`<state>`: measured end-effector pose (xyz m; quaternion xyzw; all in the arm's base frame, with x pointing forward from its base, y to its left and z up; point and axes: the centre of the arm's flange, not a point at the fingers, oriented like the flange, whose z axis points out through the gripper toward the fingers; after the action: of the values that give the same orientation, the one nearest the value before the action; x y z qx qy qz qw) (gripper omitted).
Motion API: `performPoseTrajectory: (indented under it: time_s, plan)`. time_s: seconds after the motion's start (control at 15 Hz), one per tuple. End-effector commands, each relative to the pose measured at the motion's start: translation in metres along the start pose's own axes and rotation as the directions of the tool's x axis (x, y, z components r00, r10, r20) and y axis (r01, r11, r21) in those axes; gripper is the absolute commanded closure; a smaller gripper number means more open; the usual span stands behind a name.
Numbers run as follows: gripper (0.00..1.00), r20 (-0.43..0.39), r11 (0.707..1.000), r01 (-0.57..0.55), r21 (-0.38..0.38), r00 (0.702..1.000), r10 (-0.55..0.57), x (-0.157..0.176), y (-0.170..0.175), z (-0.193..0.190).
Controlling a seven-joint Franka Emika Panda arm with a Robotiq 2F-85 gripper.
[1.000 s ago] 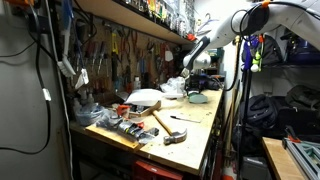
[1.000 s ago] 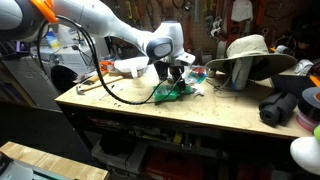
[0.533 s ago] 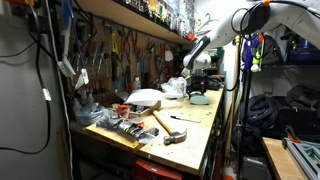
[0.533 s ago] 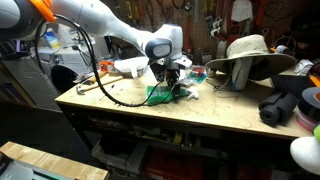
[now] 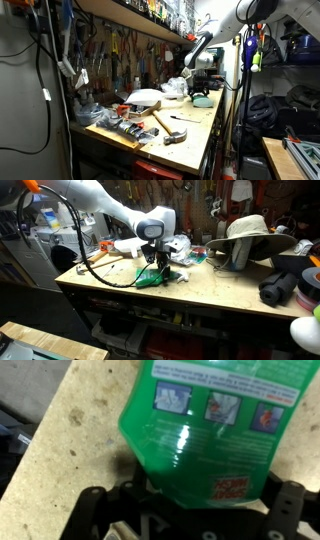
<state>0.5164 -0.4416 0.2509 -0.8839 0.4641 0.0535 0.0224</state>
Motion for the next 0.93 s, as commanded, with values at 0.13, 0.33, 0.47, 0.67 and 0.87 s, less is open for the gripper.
performPoseTrajectory:
  time_s: [0.13,0.33,0.47,0.67,0.87]
  plan:
    - [0.00,0.037,1.000,0.010,-0.005,0.999,-0.010,-0.054,-0.003,0.006]
    - [0.00,0.031,1.000,-0.015,-0.004,0.999,0.015,-0.055,-0.001,0.004]
    - [0.00,0.024,0.999,-0.037,-0.003,0.999,0.037,-0.050,0.004,0.002]
    - [0.00,0.017,0.997,-0.076,0.001,0.997,0.076,-0.037,0.012,-0.001]
    - [0.00,0.006,0.996,-0.092,0.006,0.996,0.092,-0.030,0.016,-0.007]
